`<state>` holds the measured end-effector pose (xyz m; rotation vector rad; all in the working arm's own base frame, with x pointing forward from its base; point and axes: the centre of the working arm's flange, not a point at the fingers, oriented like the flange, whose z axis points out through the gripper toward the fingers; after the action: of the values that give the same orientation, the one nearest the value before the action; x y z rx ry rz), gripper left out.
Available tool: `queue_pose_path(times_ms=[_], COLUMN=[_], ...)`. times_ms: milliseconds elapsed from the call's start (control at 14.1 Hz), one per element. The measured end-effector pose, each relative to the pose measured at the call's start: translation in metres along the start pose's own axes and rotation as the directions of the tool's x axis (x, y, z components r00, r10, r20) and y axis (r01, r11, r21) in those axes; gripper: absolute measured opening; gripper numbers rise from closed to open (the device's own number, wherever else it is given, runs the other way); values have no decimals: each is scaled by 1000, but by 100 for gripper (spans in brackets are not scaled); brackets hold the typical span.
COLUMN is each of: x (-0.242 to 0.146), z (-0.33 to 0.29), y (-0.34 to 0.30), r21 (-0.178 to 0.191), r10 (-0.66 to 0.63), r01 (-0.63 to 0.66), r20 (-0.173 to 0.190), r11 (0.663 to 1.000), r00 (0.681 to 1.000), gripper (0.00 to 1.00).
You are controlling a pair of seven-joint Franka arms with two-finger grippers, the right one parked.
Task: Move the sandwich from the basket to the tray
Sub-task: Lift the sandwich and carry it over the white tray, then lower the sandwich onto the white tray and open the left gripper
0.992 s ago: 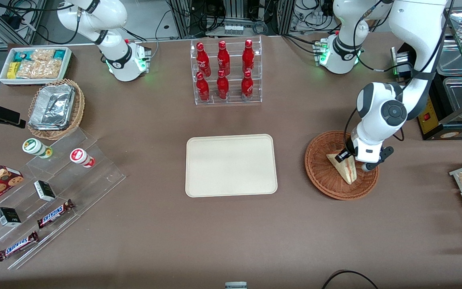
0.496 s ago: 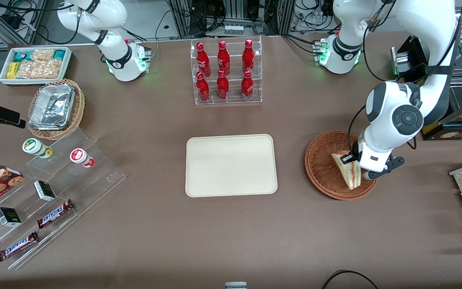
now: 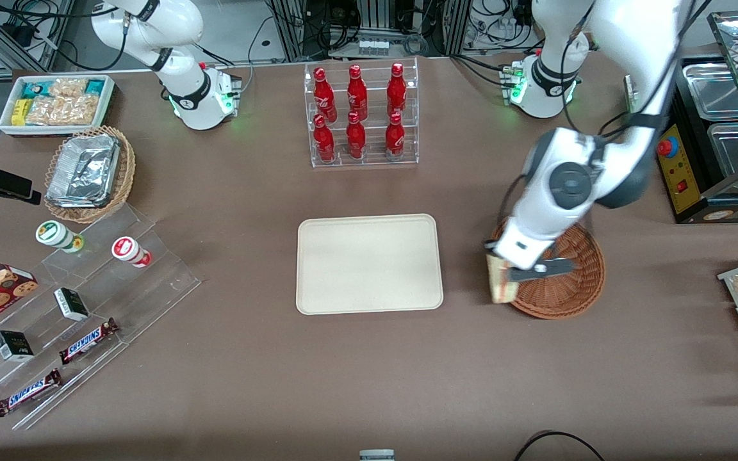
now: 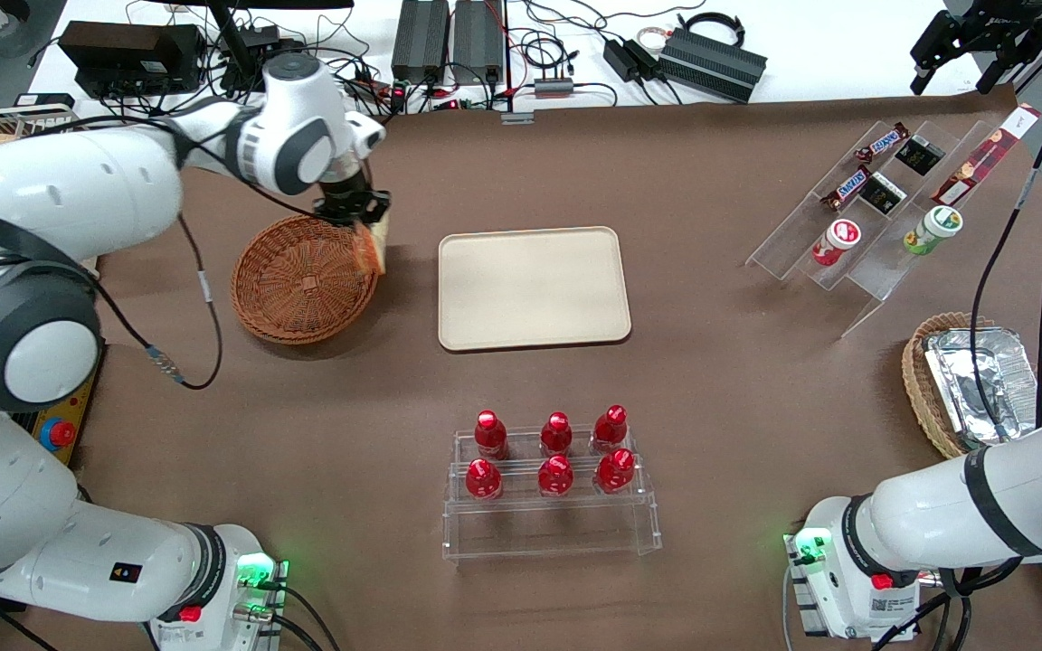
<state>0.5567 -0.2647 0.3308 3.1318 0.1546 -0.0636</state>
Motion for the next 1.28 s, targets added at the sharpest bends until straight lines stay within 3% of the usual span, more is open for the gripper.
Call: queue_pose_path(times_ms=[213,638,992,1276], x=[-15,-38,-54,-59], z=[15,58,68,83], y=[80,193,239,252], r21=[0,-25,-11,6], r10=[8,-59,-126,-149], r01=[-8,60,127,149], r20=[25,35,55,50], r11=[1000,998,992,989], r00=[1000,998,990,987], gripper=[16,16,16,16])
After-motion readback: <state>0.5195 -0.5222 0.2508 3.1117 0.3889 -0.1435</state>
